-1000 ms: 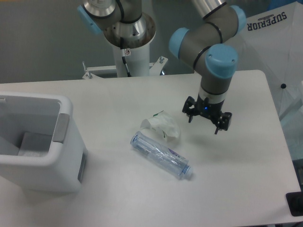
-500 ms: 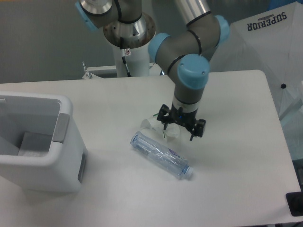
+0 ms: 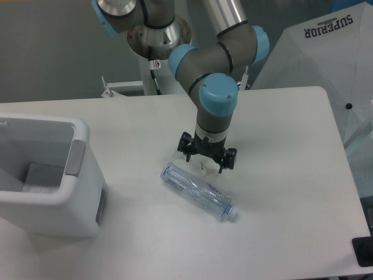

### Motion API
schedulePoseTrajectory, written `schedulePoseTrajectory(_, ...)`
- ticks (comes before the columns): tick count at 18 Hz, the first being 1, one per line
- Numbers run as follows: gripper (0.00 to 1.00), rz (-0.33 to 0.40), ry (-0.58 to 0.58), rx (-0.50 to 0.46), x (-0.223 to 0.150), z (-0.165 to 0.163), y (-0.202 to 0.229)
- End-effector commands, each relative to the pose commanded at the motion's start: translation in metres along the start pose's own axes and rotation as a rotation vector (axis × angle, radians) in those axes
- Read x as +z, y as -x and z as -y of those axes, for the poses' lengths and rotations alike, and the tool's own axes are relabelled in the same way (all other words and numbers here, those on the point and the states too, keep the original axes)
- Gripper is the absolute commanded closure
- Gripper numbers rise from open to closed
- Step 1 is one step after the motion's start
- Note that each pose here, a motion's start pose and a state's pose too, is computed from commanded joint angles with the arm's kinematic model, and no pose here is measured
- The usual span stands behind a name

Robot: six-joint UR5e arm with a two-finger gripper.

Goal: Place the trash in the trash can
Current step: 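Close the gripper on the crumpled white wrapper and lift it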

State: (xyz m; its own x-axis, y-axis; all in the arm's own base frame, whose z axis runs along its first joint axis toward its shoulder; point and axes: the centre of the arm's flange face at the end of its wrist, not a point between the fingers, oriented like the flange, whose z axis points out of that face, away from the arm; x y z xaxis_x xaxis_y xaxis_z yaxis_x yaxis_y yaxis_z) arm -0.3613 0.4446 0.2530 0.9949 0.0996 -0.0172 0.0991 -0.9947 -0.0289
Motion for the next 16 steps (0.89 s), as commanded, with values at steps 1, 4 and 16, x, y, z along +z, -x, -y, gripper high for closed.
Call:
schedulePoseTrajectory(1,0.0,0.001,0.003,-0.006,0.001,-0.001,0.0)
schedulePoseTrajectory(4,0.0,-0.011,0.015,-0.066,0.01,0.001,0.0)
schedulePoseTrajectory(16,0.87,0.012,0.063,-0.107,0.025,0.008,-0.002)
